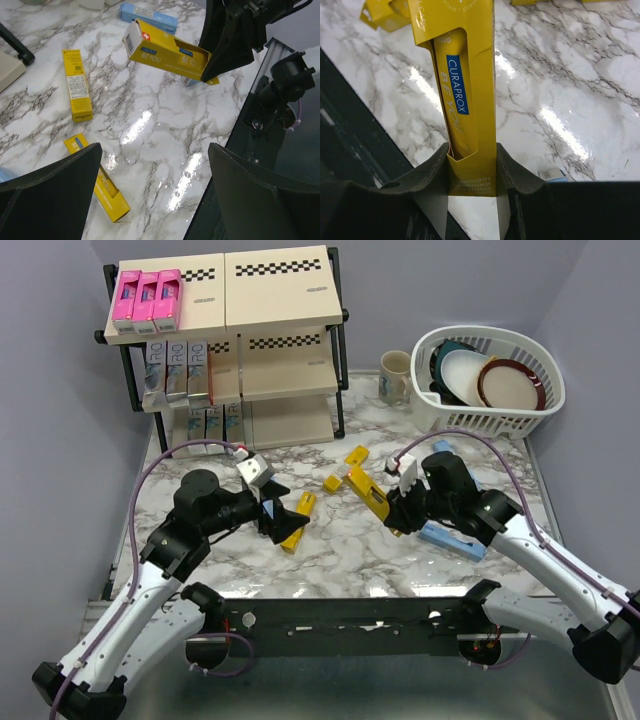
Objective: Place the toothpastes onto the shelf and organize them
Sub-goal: Pick up the toothpaste from the center of the board.
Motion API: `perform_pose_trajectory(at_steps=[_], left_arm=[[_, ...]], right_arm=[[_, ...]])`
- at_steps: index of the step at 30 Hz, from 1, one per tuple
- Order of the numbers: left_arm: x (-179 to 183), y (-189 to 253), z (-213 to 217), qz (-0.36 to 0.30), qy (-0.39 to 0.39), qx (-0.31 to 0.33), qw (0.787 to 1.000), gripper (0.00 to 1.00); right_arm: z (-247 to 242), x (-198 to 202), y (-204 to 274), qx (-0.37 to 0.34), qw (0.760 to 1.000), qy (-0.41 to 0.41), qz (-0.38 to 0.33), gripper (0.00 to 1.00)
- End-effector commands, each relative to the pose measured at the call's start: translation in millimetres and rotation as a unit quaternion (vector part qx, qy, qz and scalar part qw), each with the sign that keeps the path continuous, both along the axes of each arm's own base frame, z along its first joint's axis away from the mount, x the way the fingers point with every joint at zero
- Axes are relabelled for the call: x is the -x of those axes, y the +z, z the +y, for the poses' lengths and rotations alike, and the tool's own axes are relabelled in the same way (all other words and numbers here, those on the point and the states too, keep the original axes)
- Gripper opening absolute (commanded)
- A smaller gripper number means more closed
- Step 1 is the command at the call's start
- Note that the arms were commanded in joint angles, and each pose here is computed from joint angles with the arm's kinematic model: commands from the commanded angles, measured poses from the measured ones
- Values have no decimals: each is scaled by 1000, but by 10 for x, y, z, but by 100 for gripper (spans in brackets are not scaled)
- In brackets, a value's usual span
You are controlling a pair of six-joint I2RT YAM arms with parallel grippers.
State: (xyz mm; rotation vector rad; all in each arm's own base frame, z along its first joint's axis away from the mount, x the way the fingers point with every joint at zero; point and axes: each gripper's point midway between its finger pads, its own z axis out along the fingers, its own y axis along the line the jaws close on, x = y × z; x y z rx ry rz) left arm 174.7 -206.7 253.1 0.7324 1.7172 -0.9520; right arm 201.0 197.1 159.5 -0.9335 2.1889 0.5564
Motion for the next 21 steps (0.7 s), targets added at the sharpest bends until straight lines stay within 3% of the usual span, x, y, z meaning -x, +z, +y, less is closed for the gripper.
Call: perform_pose_trajectory(at_steps=[1, 6, 13, 21], left_arm=[[179, 136, -189, -51, -82, -19, 995, 99], [259, 24, -318, -77, -152, -78, 982, 99], [434, 134, -549, -119, -242, -98, 958, 99], [559, 24, -731, -114, -293, -115, 942, 99]], right_arm=[[98, 384, 238, -21, 993, 111, -13, 32], [169, 608, 286, -28, 984, 172, -28, 32], [249, 841, 317, -33, 972, 229, -36, 32], [272, 906, 342, -30, 968, 245, -47, 33]])
